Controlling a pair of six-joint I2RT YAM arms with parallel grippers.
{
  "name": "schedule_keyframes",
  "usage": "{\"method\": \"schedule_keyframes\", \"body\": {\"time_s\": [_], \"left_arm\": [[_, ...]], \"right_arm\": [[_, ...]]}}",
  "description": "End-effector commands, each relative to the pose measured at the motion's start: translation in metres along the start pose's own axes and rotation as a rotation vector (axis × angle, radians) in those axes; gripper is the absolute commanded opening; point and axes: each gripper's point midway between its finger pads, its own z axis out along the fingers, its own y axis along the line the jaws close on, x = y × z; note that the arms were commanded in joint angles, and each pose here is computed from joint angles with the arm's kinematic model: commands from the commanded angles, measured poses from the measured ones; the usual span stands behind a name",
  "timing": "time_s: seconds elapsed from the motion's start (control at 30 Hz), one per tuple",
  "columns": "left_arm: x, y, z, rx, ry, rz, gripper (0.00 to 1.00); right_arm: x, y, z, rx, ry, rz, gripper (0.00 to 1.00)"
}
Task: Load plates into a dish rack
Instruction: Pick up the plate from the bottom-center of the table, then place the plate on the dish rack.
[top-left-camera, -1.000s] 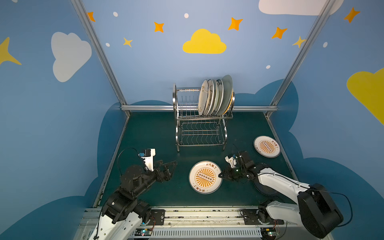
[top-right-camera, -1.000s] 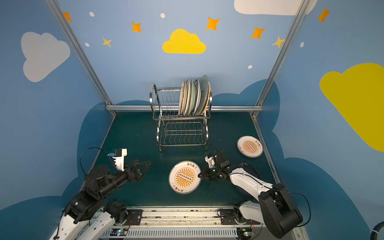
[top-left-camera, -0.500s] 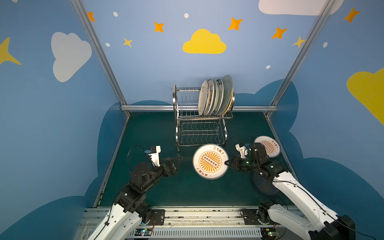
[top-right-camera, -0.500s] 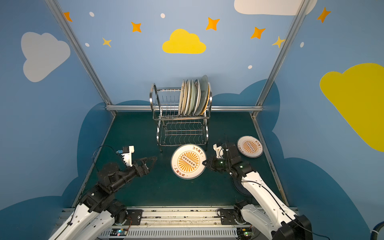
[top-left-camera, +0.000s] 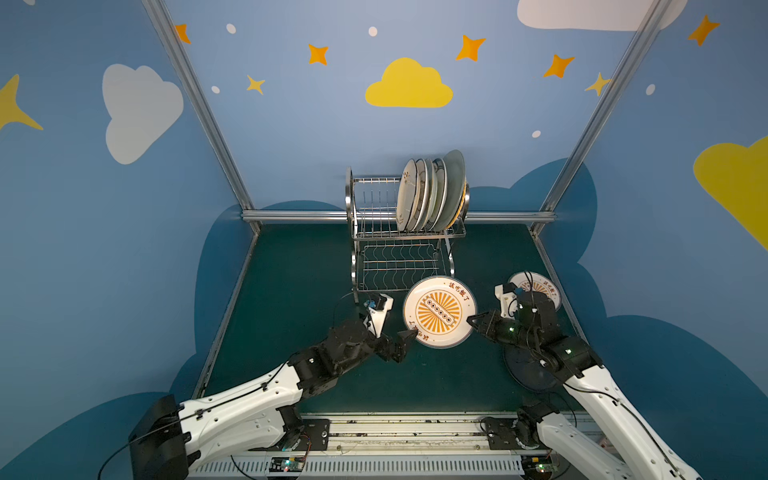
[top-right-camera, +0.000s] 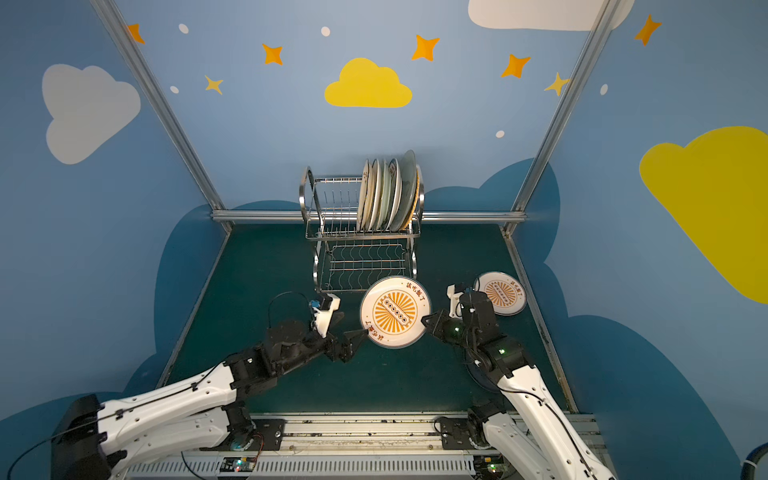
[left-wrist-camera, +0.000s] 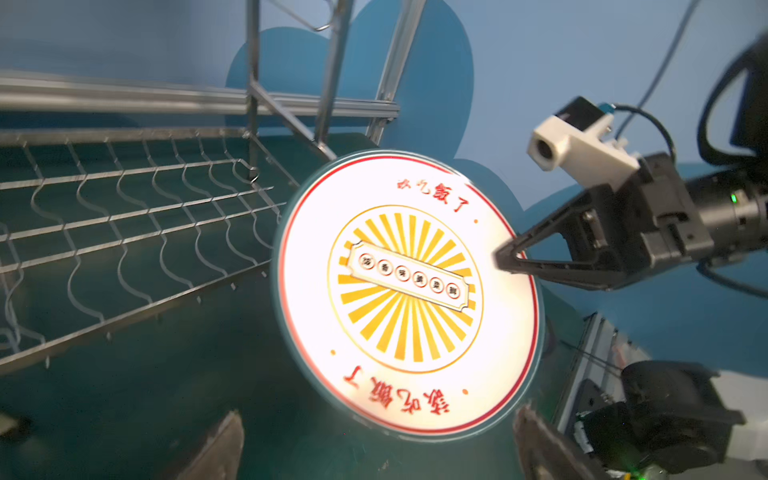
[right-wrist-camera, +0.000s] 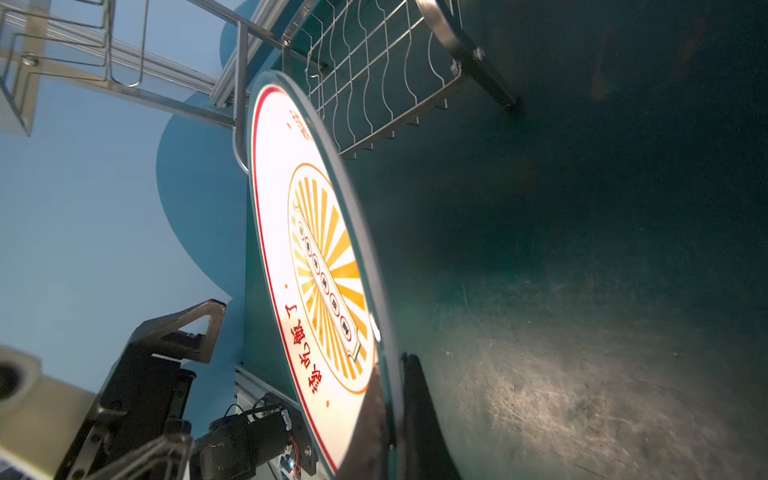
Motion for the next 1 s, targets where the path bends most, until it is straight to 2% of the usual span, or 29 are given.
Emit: {"method": "schedule_keyframes", "body": {"time_s": [0.0, 0.2, 0.33, 0.5, 0.63, 0.97], "left_arm": [[-0.025, -0.021, 0.006, -0.018, -0.108, 0.348, 1.00], [0.000, -0.045, 0.022, 0.025, -0.074, 0.716, 1.00], [0.007, -0.049, 0.030, 0.026, -0.057, 0.842, 1.00], [0.009, -0.050, 0.040, 0.001, -0.045, 0.926, 0.98], [0.011, -0.048, 0.050, -0.040, -0.033, 0.980, 0.92], [0.013, -0.046, 0.064, -0.071, 0.008, 0.987, 0.57]], "right_arm": [[-0.015, 0.024, -0.012, -0.071, -0.042, -0.025, 0.00], [-0.019, 0.026, -0.012, -0.070, -0.029, 0.021, 0.00], [-0.019, 0.025, -0.012, -0.062, -0.024, 0.062, 0.00], [-0.018, 0.024, -0.014, -0.061, -0.028, 0.116, 0.00], [-0.018, 0.021, -0.018, -0.046, -0.034, 0.152, 0.00], [-0.016, 0.013, -0.022, -0.006, -0.043, 0.227, 0.00]]}}
